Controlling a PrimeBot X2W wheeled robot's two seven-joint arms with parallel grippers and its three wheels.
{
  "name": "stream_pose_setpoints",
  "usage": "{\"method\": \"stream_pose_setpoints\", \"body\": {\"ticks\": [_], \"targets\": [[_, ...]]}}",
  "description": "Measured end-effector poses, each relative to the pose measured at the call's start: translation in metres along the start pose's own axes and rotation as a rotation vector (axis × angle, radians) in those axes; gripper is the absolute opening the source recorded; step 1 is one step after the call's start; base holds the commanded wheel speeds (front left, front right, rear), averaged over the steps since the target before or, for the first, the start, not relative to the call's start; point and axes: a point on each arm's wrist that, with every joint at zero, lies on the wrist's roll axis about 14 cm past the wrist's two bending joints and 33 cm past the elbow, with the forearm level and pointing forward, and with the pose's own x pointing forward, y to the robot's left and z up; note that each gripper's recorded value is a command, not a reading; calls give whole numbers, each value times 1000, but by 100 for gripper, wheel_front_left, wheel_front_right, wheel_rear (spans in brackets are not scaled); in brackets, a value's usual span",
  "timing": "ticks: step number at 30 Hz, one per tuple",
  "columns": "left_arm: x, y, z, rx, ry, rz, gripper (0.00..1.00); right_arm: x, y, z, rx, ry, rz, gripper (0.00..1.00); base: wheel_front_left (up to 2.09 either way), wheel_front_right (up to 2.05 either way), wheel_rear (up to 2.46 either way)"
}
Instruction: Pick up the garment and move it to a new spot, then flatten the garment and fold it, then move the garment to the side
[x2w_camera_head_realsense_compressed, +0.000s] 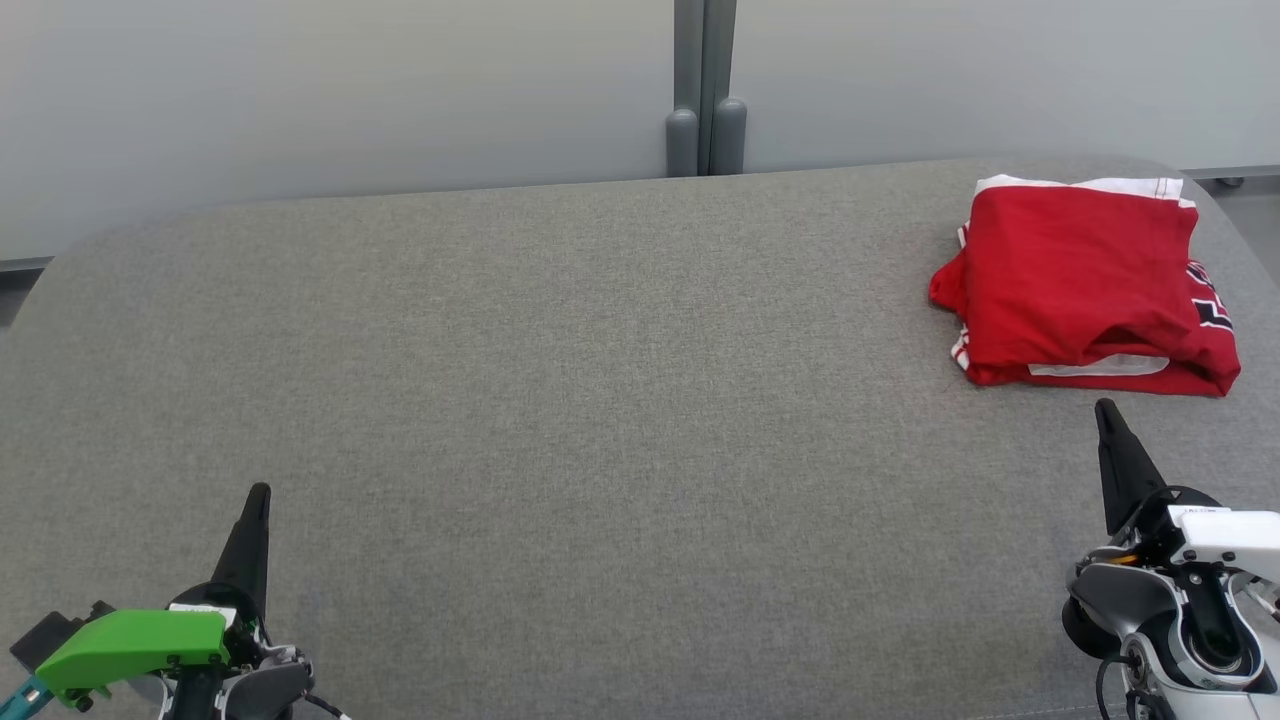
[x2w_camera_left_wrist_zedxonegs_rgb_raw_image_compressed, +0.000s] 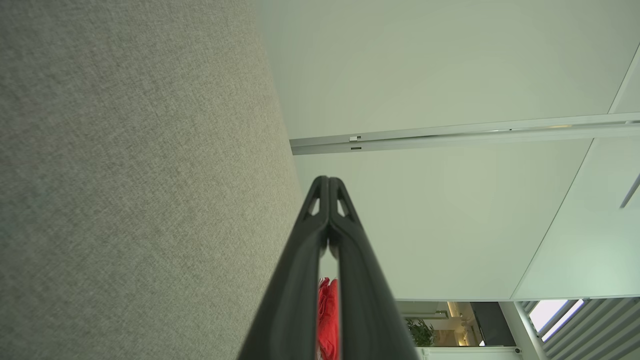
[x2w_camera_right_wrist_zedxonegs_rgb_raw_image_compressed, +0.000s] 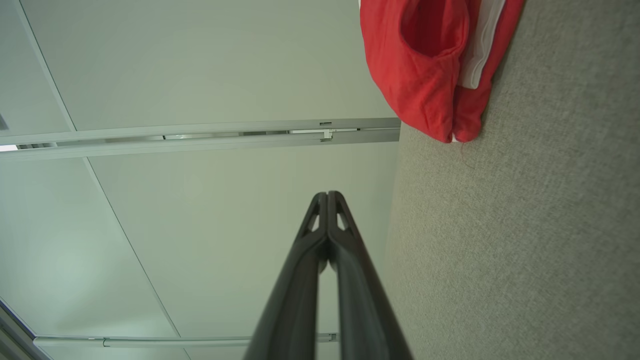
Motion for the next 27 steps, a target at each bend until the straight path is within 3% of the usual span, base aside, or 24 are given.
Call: {"method": "stream_pose_setpoints", "body": {"ticks": [27], "targets": [[1, -2, -1, -5, -1, -10, 0, 0, -2, 0, 1, 3, -5, 0, 0, 0, 0]]}}
